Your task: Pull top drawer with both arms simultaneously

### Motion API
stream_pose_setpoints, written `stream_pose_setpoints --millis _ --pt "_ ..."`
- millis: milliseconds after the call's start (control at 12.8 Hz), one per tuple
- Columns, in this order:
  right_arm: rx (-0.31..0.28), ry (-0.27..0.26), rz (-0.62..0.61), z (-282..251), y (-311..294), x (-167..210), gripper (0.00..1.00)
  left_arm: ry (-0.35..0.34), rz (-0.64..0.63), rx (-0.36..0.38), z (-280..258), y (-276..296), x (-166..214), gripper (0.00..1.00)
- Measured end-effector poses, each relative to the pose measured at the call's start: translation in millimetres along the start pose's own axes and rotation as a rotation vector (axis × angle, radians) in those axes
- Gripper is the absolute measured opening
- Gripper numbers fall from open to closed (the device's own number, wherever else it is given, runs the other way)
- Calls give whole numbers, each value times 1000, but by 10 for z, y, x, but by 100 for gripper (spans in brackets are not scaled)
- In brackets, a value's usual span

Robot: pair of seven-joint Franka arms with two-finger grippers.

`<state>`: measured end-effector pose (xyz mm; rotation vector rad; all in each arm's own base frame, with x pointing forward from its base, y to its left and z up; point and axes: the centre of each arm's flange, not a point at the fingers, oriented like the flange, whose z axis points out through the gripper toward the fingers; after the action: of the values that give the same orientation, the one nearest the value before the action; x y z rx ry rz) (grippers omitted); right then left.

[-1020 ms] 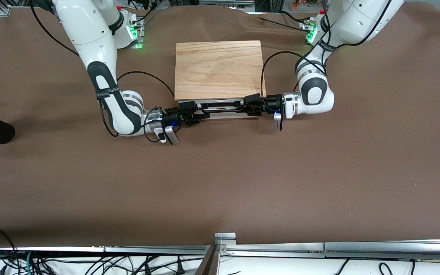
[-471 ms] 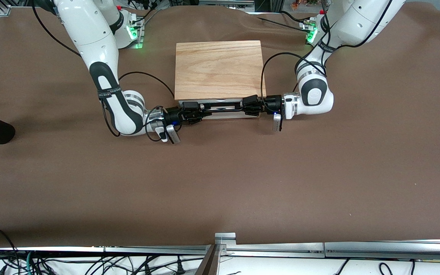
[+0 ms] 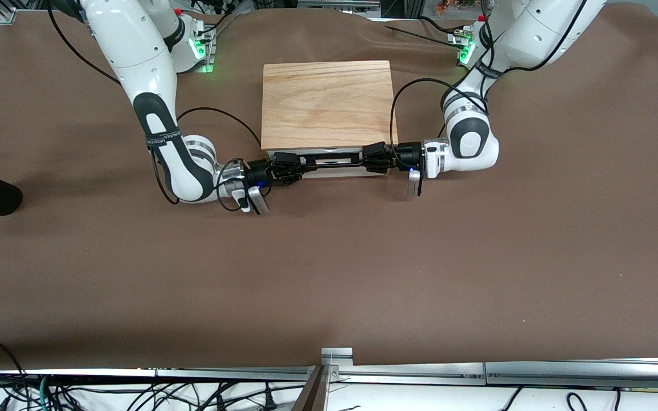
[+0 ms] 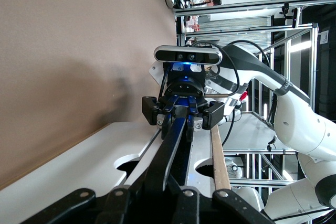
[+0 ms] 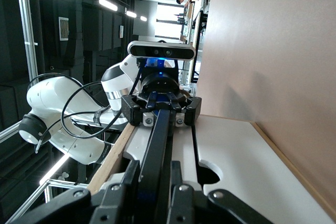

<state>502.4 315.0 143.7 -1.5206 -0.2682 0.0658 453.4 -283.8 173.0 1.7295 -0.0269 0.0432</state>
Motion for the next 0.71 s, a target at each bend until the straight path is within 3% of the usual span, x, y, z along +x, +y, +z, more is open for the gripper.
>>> stream_pose_setpoints --millis 78,235,706 --pt "6 0 0 0 -8 1 22 0 0 0 1 -1 0 10" --pt "5 0 7 0 -4 -2 18 0 1 -1 1 0 1 10" --pt "5 0 7 -1 -3 -3 18 0 1 -1 1 0 1 10"
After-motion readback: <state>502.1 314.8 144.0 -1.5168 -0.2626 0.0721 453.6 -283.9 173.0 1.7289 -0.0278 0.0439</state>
